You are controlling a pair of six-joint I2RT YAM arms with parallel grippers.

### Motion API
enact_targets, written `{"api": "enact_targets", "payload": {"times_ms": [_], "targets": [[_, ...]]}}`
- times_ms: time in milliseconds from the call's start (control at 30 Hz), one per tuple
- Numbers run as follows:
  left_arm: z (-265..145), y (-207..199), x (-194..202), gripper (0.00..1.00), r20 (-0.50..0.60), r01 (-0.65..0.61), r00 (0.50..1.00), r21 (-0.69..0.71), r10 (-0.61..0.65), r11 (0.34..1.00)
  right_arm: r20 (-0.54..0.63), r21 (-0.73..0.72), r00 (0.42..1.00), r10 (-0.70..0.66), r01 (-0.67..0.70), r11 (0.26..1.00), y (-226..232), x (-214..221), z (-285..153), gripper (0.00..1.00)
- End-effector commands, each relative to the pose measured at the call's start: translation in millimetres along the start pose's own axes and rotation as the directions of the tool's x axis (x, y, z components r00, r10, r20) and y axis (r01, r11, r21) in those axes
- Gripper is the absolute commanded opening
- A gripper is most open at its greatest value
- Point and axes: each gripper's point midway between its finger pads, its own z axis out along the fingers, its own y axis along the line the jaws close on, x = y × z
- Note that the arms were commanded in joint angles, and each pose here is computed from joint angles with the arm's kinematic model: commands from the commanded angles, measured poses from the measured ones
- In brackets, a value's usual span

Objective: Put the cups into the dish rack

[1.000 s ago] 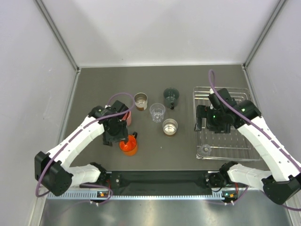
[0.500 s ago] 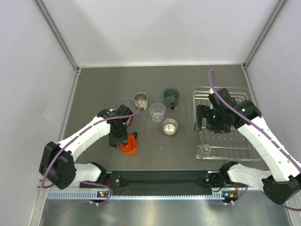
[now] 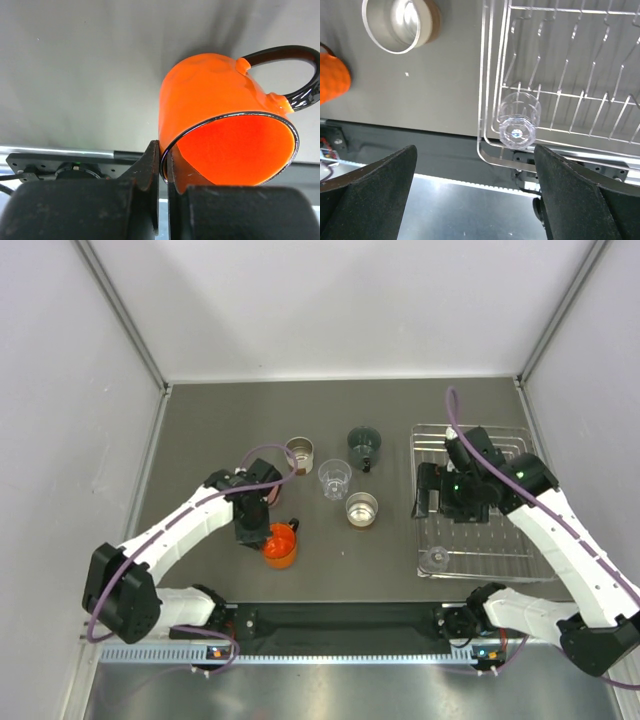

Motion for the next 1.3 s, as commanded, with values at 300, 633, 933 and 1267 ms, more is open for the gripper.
{"api": "enact_targets", "payload": {"times_ms": [300,633,933,1267], "targets": [[-189,-135,-73,0.0,0.268,-0.204,0.963,0.656,0.029,0.726,0.16,-0.377,0.986,-0.033,0.092,0.922,80,-50,-67,1.0],[-287,-186,-78,0.0,0.378,-0.351,0.926,0.883,-0.027,0.312,0.223,-0.613,0.975,0.007,0.135,0.778,133,-75,-129,1.0],[-305,-141,-149,0.0,0.89,-0.681,0.454,0.381,-0.047,0.625,-0.108,-0.724,0.97,0.217,-0.226,0.652,166,-81,-143,0.94],[-335,-120,-165,0.0,0.971,-0.76,-0.18,-0.24,0.159,0.604,-0.474,-0.714,0.811,0.343,-0.582,0.389,193,-87,-156,0.87]]}}
